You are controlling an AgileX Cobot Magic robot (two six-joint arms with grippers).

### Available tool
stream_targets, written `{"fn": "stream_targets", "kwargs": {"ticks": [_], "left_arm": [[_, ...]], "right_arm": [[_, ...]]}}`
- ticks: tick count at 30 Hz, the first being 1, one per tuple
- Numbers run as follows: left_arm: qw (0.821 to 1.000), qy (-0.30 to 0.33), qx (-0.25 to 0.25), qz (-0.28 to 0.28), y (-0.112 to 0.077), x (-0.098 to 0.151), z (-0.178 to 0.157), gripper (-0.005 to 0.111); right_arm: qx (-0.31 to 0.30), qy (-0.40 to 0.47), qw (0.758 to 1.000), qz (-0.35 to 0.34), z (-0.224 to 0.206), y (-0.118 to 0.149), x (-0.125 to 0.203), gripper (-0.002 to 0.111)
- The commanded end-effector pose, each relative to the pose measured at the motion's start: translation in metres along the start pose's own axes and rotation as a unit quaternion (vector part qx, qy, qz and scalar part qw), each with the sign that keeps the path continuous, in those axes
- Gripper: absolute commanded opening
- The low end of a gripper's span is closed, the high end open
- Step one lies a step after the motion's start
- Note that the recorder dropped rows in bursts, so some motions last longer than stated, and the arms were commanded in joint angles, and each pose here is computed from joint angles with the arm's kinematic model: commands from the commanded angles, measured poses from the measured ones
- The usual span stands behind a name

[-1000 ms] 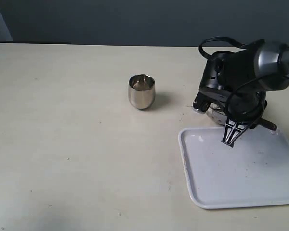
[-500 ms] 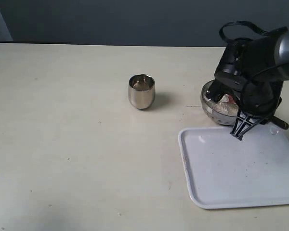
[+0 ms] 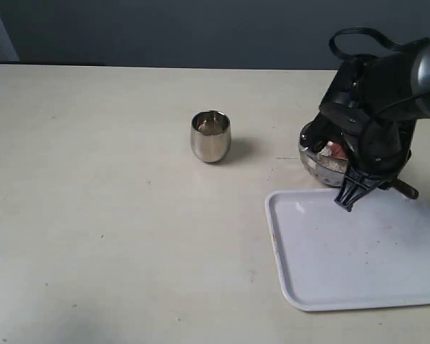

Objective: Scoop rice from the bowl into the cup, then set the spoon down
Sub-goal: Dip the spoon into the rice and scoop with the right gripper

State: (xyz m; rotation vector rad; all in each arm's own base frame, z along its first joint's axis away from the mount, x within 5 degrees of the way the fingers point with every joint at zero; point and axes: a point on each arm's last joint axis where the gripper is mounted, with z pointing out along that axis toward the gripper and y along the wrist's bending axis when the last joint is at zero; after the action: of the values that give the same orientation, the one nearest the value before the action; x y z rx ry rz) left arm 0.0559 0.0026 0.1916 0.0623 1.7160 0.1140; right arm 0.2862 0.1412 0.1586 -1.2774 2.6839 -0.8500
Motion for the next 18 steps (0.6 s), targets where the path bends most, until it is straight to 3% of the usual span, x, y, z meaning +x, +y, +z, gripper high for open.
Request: {"fn": "stream_targets", "kwargs": {"ticks": [1,9,18], "left_arm": [[1.000,-0.009,0.002,-0.001,0.000,-0.002,-0.001,0.000],[1.000,-0.009,0.002,-0.001,0.000,-0.002,-0.001,0.000],[1.000,-0.009,0.002,-0.001,0.000,-0.002,-0.001,0.000]], "right_arm": [[-0.027,0.006,0.999,0.041,0.006,-0.013,0.007,-0.001],[-0.044,-0.026,0.997,0.059,-0.003,-0.024,0.013,-0.001],[-0.086,-0.016,0.995,0.057,-0.004,-0.016,0.015,-0.001]]}}
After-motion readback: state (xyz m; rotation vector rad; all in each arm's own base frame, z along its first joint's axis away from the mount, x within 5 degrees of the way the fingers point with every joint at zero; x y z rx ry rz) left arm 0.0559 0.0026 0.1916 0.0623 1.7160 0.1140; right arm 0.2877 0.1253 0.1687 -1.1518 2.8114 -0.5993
